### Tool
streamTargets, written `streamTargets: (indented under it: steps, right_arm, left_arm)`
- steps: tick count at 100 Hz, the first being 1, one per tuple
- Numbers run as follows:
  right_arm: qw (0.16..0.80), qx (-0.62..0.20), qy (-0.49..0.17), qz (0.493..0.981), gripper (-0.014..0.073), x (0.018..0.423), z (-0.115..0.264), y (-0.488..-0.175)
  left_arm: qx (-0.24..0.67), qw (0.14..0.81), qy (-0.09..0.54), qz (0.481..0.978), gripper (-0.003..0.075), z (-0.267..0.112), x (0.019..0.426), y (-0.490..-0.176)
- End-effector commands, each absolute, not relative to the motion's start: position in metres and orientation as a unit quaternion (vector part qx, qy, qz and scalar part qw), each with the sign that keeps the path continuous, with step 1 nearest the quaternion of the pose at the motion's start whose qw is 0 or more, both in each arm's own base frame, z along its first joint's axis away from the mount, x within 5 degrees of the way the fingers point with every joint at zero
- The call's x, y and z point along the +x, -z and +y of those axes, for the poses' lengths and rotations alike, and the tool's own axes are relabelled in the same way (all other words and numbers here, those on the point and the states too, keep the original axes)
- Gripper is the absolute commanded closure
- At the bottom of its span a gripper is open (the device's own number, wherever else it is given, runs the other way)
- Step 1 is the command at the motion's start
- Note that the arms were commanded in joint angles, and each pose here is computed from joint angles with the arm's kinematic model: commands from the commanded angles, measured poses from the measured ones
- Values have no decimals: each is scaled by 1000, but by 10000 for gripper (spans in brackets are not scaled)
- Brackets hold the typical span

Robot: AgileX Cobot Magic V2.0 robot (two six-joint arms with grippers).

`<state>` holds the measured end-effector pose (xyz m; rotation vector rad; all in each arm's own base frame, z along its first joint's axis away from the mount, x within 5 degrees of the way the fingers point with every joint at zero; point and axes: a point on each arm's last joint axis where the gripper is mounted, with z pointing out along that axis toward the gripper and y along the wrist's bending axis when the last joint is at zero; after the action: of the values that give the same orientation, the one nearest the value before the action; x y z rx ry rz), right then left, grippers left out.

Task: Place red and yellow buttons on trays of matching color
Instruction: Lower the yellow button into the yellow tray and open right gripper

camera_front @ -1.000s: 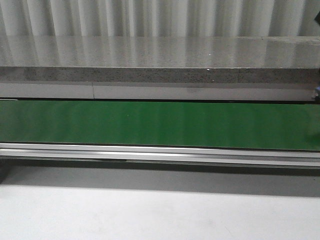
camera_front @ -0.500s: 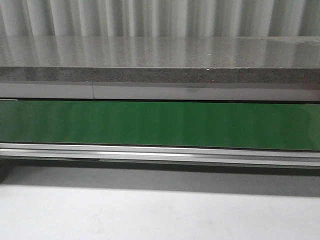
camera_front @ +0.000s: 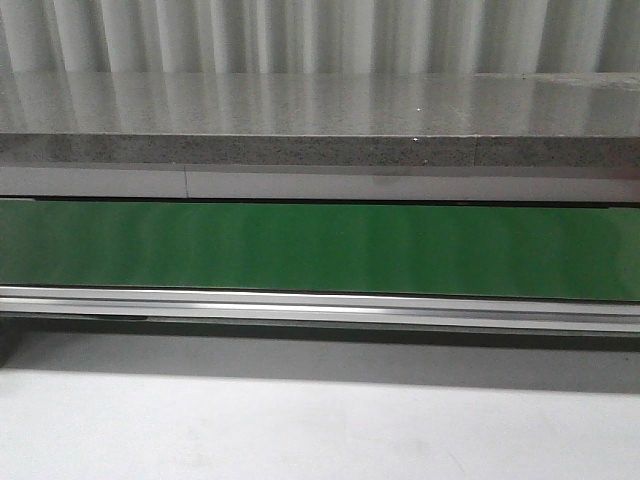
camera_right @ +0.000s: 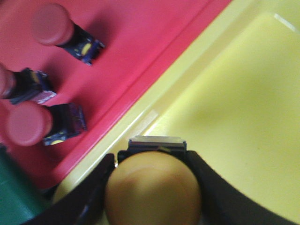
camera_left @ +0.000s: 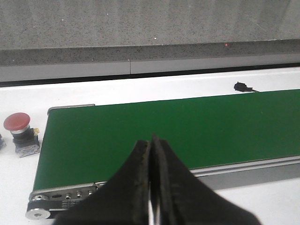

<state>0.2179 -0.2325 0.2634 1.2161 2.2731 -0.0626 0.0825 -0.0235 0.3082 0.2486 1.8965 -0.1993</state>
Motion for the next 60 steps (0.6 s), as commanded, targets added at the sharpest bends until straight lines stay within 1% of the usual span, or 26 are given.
streamTargets:
  steps: [1,17,28,33,40,41,42,52,57,60]
  right_arm:
    - [305,459,36,833,536,224,-243,-264]
    - [279,473,22,835,536,233,-254,-235]
    - [264,477,16,838,533,236,-257,-222]
    - [262,478,15,838,519,236,-258,-219]
    - [261,478,13,838,441,238,-258,-218]
    - [261,478,14,838,405,237,-258,-218]
    - [261,478,14,838,405,237,-258,-218]
    - [263,479,13,838,188,237,-258,-219]
    - [267,479,15,836,110,237,-257,-221]
    - [271,480,16,834,85,237,-258,-223]
  left_arm:
    - [101,609,96,781,741,-25,84,-322]
    - [101,609,96,781,741,-25,84,-322]
    - [101,609,96,781,741,-25,84,-322]
    - [101,609,96,781,741,-25,84,-322]
    - [101,609,96,781,741,-25,84,-322]
    - [101,609,96,781,741,-25,84,-322]
    - [101,609,96,781,741,-25,84,-322]
    - [101,609,96,781,741,-25,84,-322]
    - [101,609,96,781,741,-25,84,-322]
    - [101,609,96,781,741,-25,84,-322]
